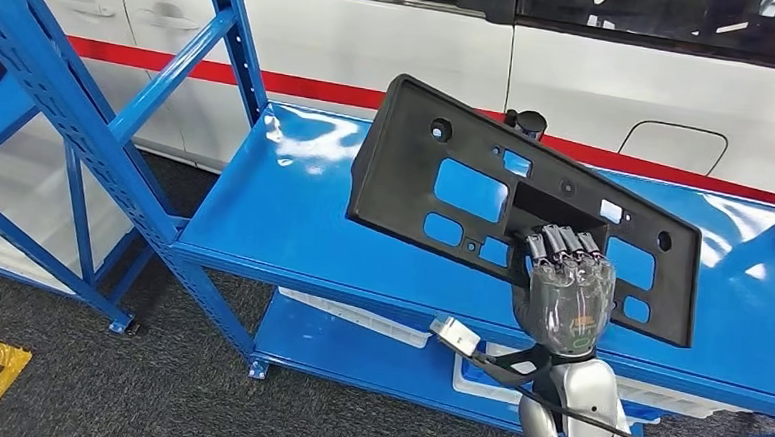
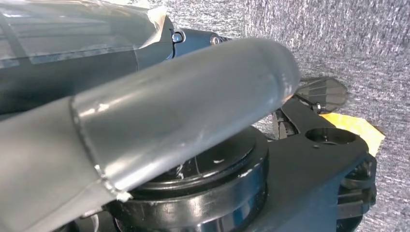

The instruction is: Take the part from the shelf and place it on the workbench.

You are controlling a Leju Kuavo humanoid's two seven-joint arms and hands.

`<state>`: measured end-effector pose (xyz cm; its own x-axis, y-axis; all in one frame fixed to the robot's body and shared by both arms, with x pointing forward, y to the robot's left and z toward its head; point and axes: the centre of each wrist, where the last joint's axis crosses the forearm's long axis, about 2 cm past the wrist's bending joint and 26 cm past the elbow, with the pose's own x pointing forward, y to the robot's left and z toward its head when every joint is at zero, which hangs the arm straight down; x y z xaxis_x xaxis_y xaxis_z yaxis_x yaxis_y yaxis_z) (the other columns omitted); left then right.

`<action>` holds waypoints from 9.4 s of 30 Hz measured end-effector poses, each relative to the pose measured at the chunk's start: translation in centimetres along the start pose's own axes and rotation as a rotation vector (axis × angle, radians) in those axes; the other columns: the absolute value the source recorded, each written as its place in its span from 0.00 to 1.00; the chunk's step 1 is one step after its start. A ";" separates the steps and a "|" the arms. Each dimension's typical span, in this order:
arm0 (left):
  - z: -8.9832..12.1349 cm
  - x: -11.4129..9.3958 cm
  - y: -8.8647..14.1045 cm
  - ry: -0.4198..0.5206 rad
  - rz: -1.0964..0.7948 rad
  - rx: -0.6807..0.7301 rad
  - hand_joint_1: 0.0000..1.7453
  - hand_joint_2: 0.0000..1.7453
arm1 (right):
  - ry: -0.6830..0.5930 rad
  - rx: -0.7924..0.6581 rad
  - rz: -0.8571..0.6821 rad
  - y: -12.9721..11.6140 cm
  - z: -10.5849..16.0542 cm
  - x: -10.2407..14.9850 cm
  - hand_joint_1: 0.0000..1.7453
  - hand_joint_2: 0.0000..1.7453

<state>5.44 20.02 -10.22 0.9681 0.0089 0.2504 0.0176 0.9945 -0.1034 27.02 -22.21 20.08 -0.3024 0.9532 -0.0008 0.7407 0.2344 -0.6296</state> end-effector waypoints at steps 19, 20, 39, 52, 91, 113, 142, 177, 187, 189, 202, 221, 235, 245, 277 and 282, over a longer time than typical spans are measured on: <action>0.0 0.1 0.0 -0.019 0.033 0.008 0.00 0.00 | -0.143 -0.146 -0.158 -4.6 0.4 1.6 1.00 1.00; 0.0 0.0 0.0 -0.019 0.039 0.013 0.00 0.00 | -0.158 -0.150 -0.183 -4.8 0.7 1.7 1.00 1.00; 0.1 0.0 -1.1 0.007 0.094 0.108 0.00 0.00 | -0.160 -0.237 -0.346 -5.7 3.3 2.5 1.00 1.00; 0.1 0.1 -1.4 -0.062 0.150 0.120 0.00 0.00 | -0.130 -0.222 -0.387 -5.3 3.7 3.4 1.00 1.00; 0.2 -0.2 -1.7 -0.056 0.274 0.182 0.00 0.00 | -0.103 -0.194 -0.338 -6.2 5.5 1.6 1.00 1.00; 0.2 -0.3 -1.5 -0.053 0.351 0.206 0.00 0.00 | -0.209 0.001 -0.014 -4.2 5.2 -0.8 1.00 1.00; 0.2 -0.2 -1.2 -0.063 0.328 0.182 0.00 0.00 | -0.116 0.110 0.130 -3.1 6.0 -3.1 1.00 1.00; 0.1 -0.1 -1.1 -0.094 0.304 0.154 0.00 0.00 | -0.088 0.171 0.127 -3.4 8.1 -3.7 1.00 1.00; 0.1 -0.2 -1.0 -0.088 0.306 0.164 0.00 0.00 | -0.076 0.168 0.122 -3.4 8.0 -3.7 1.00 1.00; 0.1 -0.2 -1.0 -0.089 0.307 0.164 0.00 0.00 | -0.074 0.168 0.118 -3.4 8.0 -3.7 1.00 1.00; 0.1 0.1 -1.1 -0.101 0.315 0.171 0.00 0.00 | -0.074 0.157 0.098 -3.2 7.7 -3.2 1.00 1.00; 0.1 -0.2 -1.1 -0.099 0.322 0.174 0.00 0.00 | -0.084 0.158 0.059 -2.7 7.6 -3.0 1.00 1.00; 0.2 -0.2 -1.1 -0.104 0.318 0.180 0.00 0.00 | -0.055 0.155 0.017 -2.2 7.8 -3.4 1.00 1.00; 0.2 -0.3 -1.0 -0.109 0.313 0.196 0.00 0.00 | -0.039 0.169 0.024 -2.0 8.1 -3.5 1.00 1.00; 0.2 -0.4 0.2 -0.189 0.245 0.362 0.00 0.00 | 0.007 0.175 -0.067 -1.1 9.0 -3.7 1.00 1.00; 0.2 -0.4 0.6 -0.204 0.246 0.409 0.00 0.00 | 0.020 0.180 -0.074 -1.1 9.3 -3.7 1.00 1.00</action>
<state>5.03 20.60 -10.21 0.8620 0.2273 0.4531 -0.3432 0.9195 0.1916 21.79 -27.77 13.54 -0.3383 0.9388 0.0648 0.5971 0.2674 -0.7563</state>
